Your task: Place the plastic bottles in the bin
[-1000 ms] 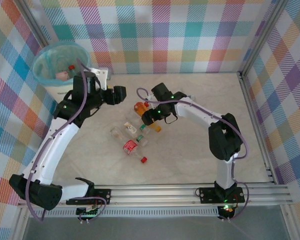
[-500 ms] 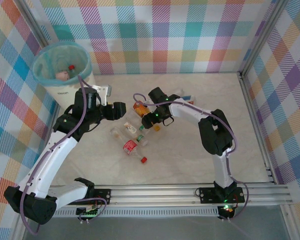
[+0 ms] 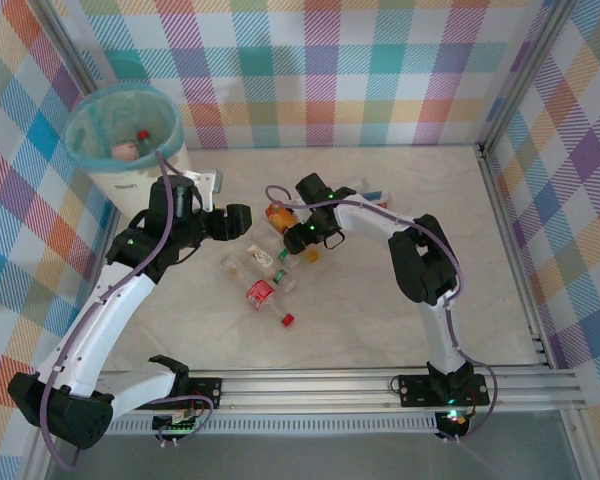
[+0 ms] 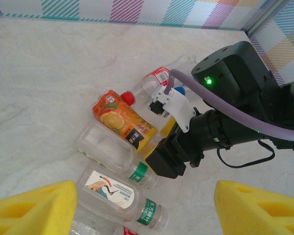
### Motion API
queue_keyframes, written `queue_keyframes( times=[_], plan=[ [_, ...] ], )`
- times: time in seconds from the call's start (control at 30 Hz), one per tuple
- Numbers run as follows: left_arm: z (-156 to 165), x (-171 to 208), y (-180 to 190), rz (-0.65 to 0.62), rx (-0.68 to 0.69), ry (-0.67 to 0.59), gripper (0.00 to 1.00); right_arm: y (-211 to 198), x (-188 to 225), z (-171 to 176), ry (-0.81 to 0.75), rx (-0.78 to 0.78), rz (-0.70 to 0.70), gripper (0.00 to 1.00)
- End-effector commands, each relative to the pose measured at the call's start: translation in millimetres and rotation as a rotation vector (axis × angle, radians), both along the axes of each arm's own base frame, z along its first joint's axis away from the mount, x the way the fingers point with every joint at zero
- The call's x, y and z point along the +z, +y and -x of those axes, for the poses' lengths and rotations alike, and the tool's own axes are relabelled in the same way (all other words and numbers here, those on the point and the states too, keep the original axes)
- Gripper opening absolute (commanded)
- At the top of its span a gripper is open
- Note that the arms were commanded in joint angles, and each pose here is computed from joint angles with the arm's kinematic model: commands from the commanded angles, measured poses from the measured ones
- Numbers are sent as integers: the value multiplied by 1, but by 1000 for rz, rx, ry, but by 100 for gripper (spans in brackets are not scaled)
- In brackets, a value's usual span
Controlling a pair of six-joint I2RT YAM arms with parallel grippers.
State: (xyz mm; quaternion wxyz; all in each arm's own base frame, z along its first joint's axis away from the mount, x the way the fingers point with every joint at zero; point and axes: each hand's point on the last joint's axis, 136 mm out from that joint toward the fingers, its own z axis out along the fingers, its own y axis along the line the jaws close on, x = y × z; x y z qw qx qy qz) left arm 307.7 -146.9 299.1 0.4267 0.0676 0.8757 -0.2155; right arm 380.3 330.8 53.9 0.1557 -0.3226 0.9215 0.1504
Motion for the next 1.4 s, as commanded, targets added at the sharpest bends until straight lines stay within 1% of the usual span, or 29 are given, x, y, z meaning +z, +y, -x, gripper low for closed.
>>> queue_keyframes(
  times=[0.0, 0.2, 0.33, 0.53, 0.63, 0.77, 0.87, 1.07, 1.2, 1.37],
  plan=[
    [2, 5, -1, 11, 4, -12, 74, 0, -2, -6, -4, -1, 1, 73],
    [1, 7, -1, 13, 7, -17, 74, -1, 3, -3, -4, -5, -7, 63],
    [2, 11, -2, 24, 5, -24, 74, -2, 16, 0, -20, -13, -26, 59],
    [-1, 25, -1, 48, 27, -56, 75, -7, 41, 8, -49, -29, -67, 57],
    [-5, 34, 1, 69, 55, -74, 78, -9, 57, 17, -55, -31, -102, 57],
    [-11, 49, 1, 129, 93, -106, 82, -15, 80, 26, -92, -44, -158, 56],
    [-18, 55, -2, 189, 115, -108, 85, -16, 102, 33, -132, -45, -215, 56],
    [-30, 64, -29, 334, 50, -74, 90, -11, 159, 48, -205, -20, -382, 55],
    [-39, 59, -38, 368, 46, -35, 91, -4, 196, 61, -237, 23, -509, 55],
    [-45, 56, -46, 418, 42, 0, 91, 4, 223, 79, -264, 98, -619, 56]
  ],
)
